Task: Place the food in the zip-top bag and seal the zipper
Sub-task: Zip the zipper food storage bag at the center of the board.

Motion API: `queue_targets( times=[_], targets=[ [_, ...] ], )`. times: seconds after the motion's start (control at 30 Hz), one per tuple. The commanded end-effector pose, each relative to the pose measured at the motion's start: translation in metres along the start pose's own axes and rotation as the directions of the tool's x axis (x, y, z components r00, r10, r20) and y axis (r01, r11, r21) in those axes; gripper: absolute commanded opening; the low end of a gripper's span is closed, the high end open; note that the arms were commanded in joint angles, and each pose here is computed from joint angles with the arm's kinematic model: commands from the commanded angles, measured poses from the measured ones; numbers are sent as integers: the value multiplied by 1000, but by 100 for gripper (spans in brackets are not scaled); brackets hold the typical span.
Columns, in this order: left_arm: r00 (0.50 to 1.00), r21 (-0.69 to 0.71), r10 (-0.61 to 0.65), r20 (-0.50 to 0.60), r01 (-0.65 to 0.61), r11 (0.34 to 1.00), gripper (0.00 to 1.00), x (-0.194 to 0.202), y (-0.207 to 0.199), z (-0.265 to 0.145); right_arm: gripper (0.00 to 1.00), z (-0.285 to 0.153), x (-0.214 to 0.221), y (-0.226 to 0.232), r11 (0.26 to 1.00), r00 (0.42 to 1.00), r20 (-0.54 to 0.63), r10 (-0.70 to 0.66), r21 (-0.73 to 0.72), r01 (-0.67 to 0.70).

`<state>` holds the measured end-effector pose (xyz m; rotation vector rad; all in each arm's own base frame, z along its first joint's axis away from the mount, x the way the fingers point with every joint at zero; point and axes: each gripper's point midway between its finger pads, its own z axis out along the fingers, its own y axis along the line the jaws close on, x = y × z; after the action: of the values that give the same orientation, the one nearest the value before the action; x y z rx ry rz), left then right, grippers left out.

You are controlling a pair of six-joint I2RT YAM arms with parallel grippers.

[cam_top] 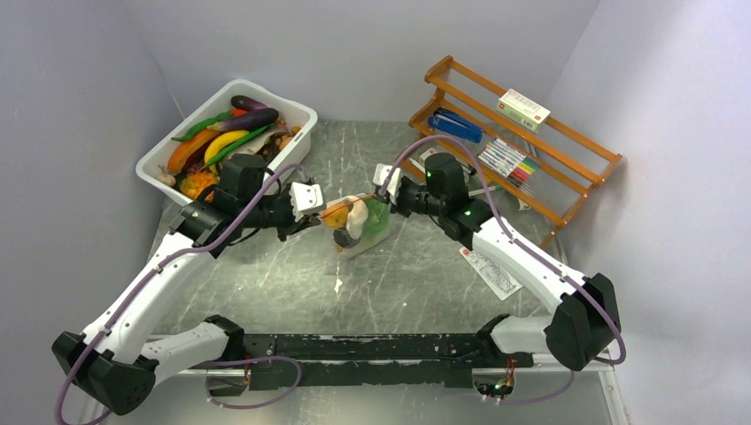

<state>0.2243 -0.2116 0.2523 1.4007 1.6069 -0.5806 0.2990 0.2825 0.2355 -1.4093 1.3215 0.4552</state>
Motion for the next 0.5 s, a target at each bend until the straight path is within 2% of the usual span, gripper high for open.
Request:
queue_targets(
  times=[0.0, 0.23, 0.47],
  targets=[
    [998, -20, -32, -47, 31, 999, 7, 11, -5, -12, 0, -15, 9, -35, 982, 999, -36, 27, 186, -20],
    [995, -48, -42, -86, 38, 998, 7, 20, -2, -14, 0, -26, 13, -43, 975, 999, -27, 47, 219, -40],
    [999, -59, -34, -19, 33, 998, 7, 6, 3, -10, 0, -17, 3, -37, 982, 997, 43, 66, 172, -73]
  ],
)
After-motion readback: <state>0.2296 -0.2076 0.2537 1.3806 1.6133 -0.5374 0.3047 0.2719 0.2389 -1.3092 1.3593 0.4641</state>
